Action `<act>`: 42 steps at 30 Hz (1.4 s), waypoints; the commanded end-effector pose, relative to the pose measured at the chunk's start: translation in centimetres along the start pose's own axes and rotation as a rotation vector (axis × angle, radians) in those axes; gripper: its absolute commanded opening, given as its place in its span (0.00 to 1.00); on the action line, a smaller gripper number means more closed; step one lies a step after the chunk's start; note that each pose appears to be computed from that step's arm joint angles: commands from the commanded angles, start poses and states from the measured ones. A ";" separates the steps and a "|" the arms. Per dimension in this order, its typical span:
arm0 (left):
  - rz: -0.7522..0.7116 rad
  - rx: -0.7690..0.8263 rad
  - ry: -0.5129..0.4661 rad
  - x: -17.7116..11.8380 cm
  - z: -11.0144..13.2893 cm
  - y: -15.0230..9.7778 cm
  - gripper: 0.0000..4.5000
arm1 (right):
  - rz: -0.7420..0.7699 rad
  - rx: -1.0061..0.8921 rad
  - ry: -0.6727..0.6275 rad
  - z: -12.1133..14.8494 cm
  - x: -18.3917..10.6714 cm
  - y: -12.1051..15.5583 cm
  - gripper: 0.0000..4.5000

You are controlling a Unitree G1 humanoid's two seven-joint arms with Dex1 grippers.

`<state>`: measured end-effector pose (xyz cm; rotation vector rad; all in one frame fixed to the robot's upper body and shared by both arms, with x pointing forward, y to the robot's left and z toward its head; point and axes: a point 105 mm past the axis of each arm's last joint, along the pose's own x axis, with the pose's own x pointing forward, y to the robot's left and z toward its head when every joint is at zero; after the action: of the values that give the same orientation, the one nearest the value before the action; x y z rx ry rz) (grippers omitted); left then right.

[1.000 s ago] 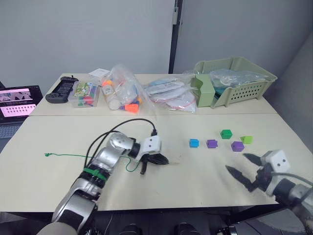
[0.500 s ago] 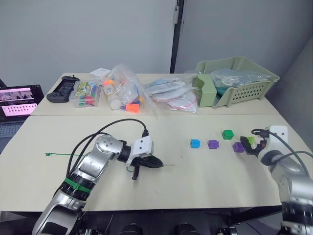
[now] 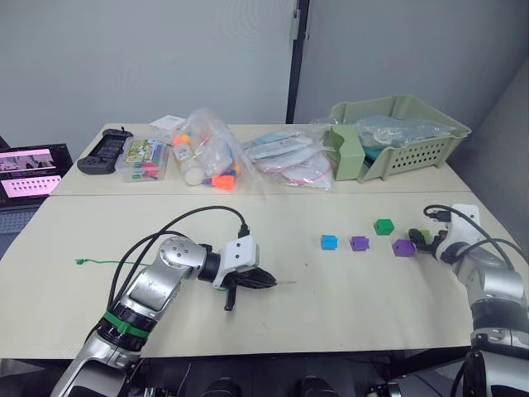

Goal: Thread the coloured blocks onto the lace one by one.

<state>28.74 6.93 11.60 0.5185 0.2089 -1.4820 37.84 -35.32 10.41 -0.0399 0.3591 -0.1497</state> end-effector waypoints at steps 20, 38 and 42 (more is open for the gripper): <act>0.024 0.028 -0.014 -0.2 0.5 0.6 0.00 | 0.028 -0.032 -0.115 2.6 -0.1 0.6 0.26; 0.023 0.017 -0.003 -1.0 0.4 0.7 0.00 | 0.315 -0.098 -0.256 3.5 -14.3 9.1 0.26; 0.030 0.005 0.007 -1.6 0.2 0.6 0.00 | 0.511 -0.084 -0.197 0.7 -16.7 13.4 0.26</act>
<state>29.35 8.19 11.46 0.5296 0.2432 -1.4469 25.52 -22.09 15.42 -0.0538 0.2020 0.2685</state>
